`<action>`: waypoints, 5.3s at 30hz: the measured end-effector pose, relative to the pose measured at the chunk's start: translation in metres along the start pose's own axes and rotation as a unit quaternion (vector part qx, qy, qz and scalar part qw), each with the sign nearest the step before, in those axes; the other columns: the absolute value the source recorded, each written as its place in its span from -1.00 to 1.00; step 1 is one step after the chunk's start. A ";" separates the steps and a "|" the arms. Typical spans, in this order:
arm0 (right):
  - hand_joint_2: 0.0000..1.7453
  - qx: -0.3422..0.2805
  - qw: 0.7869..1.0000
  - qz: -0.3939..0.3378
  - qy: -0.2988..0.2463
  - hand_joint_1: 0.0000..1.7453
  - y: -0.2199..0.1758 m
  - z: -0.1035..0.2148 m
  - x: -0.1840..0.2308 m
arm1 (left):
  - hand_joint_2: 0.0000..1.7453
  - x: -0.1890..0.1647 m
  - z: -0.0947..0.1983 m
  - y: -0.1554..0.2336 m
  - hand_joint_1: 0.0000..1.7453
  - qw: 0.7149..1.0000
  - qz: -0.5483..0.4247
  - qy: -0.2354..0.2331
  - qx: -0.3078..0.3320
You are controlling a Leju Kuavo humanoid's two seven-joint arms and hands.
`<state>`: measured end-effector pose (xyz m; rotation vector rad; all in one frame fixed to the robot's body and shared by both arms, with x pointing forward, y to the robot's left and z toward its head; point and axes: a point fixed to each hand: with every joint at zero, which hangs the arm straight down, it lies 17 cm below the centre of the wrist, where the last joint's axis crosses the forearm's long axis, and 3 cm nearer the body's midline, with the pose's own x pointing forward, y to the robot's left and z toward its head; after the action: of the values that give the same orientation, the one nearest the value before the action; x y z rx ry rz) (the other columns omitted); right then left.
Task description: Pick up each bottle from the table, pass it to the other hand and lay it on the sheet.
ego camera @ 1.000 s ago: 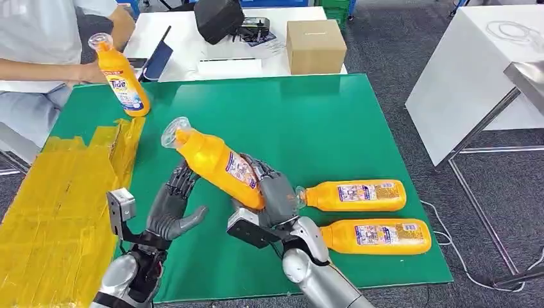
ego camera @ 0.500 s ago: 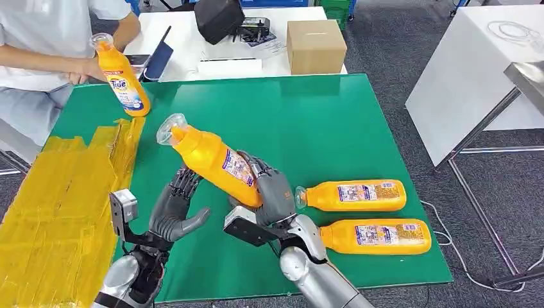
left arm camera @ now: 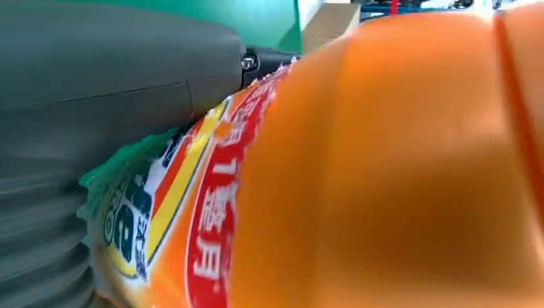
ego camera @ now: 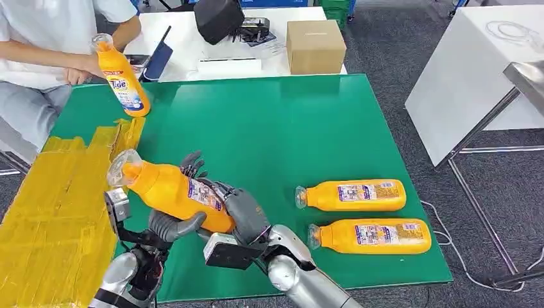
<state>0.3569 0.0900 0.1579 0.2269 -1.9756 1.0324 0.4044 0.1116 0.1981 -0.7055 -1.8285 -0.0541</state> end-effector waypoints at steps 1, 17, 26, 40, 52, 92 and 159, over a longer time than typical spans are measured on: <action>1.00 0.005 1.000 -0.001 -0.003 1.00 0.002 0.000 0.001 | 1.00 -0.001 0.001 0.000 -1.00 1.000 0.005 0.001 -0.001; 1.00 0.019 1.000 0.014 -0.013 1.00 0.004 0.000 0.003 | 1.00 -0.005 0.002 0.002 1.00 1.000 0.030 0.004 0.003; 1.00 0.019 1.000 0.014 -0.012 1.00 0.004 0.001 0.002 | 1.00 -0.006 0.001 0.005 1.00 1.000 0.027 0.005 0.012; 1.00 0.016 1.000 0.018 -0.012 1.00 0.003 0.001 0.001 | 1.00 -0.006 0.001 0.006 1.00 1.000 0.026 0.006 0.015; 1.00 -0.019 0.999 0.029 -0.018 -1.00 -0.003 0.005 0.004 | 1.00 0.000 -0.006 0.004 1.00 1.000 0.019 -0.003 0.011; 1.00 -0.047 0.998 0.046 -0.023 -1.00 -0.013 0.004 0.006 | 1.00 0.004 -0.011 0.007 1.00 0.999 0.036 -0.012 0.028; 1.00 -0.090 0.989 0.021 -0.118 -1.00 -0.050 0.019 0.070 | 1.00 0.038 -0.002 0.135 1.00 0.952 -0.198 -0.061 0.223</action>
<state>0.3283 0.0596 0.2351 0.2175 -2.2825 0.8791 0.4646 0.2386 0.1918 -0.0199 -1.9827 0.1406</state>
